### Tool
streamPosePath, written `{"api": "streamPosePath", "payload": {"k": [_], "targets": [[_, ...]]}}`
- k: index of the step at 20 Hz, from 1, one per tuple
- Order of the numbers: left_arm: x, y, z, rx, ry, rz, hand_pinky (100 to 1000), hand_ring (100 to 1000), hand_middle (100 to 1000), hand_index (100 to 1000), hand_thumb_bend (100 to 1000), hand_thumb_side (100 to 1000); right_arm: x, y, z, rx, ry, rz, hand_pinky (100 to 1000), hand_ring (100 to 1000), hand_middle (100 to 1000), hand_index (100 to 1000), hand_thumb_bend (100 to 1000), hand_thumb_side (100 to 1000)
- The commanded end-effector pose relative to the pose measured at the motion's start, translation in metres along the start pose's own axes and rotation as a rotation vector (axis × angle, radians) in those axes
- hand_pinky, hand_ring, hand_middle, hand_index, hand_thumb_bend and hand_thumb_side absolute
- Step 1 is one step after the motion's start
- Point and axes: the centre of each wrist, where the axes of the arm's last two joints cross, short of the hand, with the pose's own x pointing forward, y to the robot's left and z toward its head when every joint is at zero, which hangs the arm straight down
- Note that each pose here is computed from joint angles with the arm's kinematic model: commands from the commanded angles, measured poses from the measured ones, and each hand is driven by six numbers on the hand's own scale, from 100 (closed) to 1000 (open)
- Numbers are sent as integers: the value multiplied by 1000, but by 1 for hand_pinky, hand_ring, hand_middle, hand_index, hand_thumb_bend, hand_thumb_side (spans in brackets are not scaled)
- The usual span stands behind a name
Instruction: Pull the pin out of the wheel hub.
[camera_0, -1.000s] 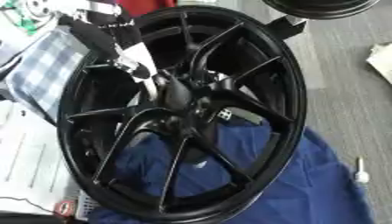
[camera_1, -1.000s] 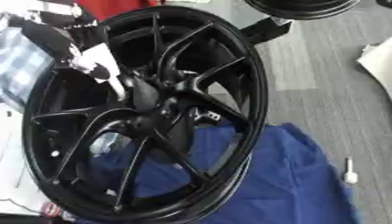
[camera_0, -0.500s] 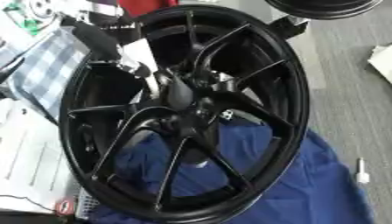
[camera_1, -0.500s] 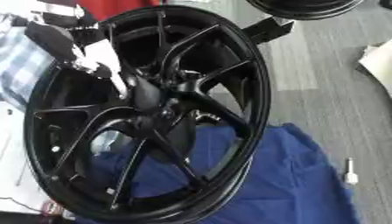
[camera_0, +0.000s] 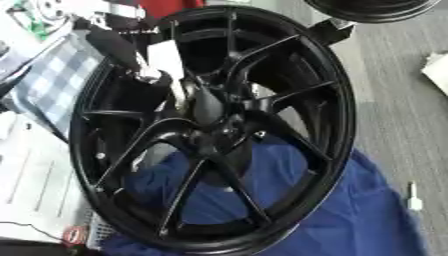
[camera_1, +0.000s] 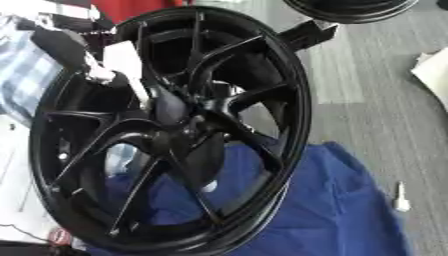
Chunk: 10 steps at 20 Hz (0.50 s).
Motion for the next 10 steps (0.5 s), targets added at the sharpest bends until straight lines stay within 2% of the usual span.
{"api": "streamPosePath", "payload": {"k": [1,5,6,10], "targets": [[-1,11,12,-14,49,54,790,661,493,631,389,339,5,-7,1,-11,-11,27,881,772,743,793,100,485],[0,11,12,-8,47,60,790,661,493,631,389,339,5,-7,0,-11,-11,28,881,772,743,793,100,485],[0,11,12,-7,46,60,786,641,457,583,387,352,5,-7,0,-11,-11,28,881,772,743,793,100,488],[5,17,20,23,-4,71,785,628,441,563,399,353,3,-7,1,-14,-4,28,882,772,743,793,100,489]]}}
